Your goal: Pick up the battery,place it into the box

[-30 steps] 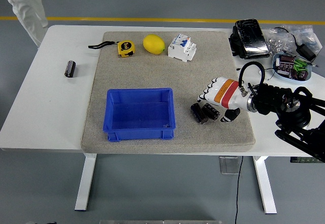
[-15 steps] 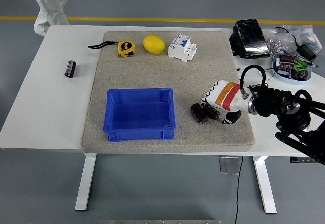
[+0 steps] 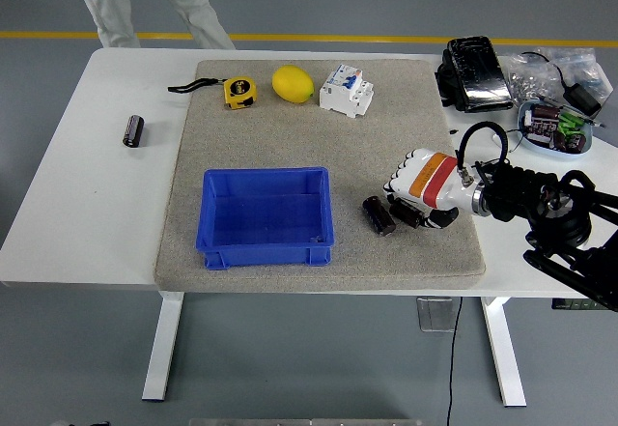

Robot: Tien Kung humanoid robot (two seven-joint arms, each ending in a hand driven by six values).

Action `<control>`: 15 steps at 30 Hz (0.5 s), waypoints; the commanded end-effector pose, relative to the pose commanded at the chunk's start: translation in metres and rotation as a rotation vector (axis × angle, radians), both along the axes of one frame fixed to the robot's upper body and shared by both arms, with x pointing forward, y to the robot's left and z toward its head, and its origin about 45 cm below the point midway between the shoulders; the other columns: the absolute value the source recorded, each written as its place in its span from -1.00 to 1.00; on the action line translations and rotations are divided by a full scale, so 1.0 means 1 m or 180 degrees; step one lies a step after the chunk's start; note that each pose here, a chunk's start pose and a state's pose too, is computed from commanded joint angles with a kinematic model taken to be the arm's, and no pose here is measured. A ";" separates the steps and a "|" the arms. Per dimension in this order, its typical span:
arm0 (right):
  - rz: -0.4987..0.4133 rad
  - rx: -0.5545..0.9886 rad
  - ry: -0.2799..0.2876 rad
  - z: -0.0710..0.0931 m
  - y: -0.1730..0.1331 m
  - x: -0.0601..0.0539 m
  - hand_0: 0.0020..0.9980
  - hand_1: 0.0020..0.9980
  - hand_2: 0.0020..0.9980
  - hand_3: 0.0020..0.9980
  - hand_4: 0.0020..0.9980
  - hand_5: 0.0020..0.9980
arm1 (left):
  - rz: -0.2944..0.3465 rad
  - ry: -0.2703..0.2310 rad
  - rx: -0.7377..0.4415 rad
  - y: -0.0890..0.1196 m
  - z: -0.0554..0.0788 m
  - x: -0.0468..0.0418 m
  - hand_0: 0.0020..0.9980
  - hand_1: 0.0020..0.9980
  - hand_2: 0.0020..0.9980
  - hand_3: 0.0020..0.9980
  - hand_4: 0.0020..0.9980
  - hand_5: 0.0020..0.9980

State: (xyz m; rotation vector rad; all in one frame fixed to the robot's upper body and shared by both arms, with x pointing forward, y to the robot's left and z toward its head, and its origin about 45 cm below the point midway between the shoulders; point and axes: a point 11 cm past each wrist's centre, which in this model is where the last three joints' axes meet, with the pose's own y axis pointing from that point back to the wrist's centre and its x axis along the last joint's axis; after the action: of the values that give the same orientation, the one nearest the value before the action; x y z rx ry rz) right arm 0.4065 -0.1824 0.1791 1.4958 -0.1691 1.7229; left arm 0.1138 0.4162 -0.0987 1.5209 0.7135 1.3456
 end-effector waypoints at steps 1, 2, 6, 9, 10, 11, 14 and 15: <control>0.0004 -0.0002 0.0001 0.000 0.000 0.000 0.23 0.12 0.11 0.06 0.44 -0.76 | -0.0001 -0.0001 -0.0001 0.000 0.000 0.0002 0.50 0.49 0.61 0.33 0.33 0.10; 0.0006 -0.0002 0.0003 -0.001 0.000 0.000 0.18 0.07 0.07 0.03 0.41 -0.83 | -0.0001 -0.0002 -0.0002 0.000 0.000 0.0003 0.49 0.50 0.61 0.34 0.32 0.10; 0.0003 -0.0004 0.0024 -0.003 0.000 -0.002 0.18 0.07 0.07 0.03 0.41 -0.83 | -0.0001 -0.0006 -0.0008 -0.001 0.000 0.0006 0.49 0.50 0.61 0.34 0.32 0.10; 0.0004 0.0000 0.0034 -0.004 0.000 -0.002 0.16 0.06 0.06 0.03 0.43 -0.85 | -0.0002 -0.0007 -0.0010 -0.001 0.000 0.0009 0.49 0.49 0.61 0.34 0.32 0.10; 0.0004 0.0001 0.0033 -0.004 0.000 -0.002 0.16 0.06 0.06 0.03 0.43 -0.85 | -0.0002 -0.0008 -0.0010 -0.001 0.000 0.0009 0.49 0.49 0.61 0.34 0.32 0.10; 0.0004 0.0012 0.0025 -0.002 0.001 -0.002 0.16 0.06 0.06 0.03 0.43 -0.85 | 0.0002 -0.0009 -0.0011 -0.001 0.000 0.0007 0.49 0.49 0.61 0.34 0.32 0.10; 0.0013 0.0036 -0.0002 0.004 0.003 -0.001 0.16 0.06 0.06 0.02 0.47 -0.86 | 0.0006 -0.0009 -0.0008 0.000 0.000 0.0005 0.49 0.49 0.61 0.34 0.33 0.10; 0.0018 0.0049 -0.0014 0.006 0.005 -0.001 0.16 0.06 0.06 0.02 0.47 -0.86 | 0.0005 -0.0008 -0.0007 0.000 0.000 0.0004 0.49 0.49 0.61 0.34 0.33 0.10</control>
State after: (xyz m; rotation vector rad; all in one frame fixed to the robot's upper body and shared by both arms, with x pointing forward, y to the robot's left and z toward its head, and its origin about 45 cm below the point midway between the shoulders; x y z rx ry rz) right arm 0.4056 -0.1777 0.1854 1.5050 -0.1810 1.7333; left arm 0.1142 0.4161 -0.0987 1.5169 0.7145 1.3474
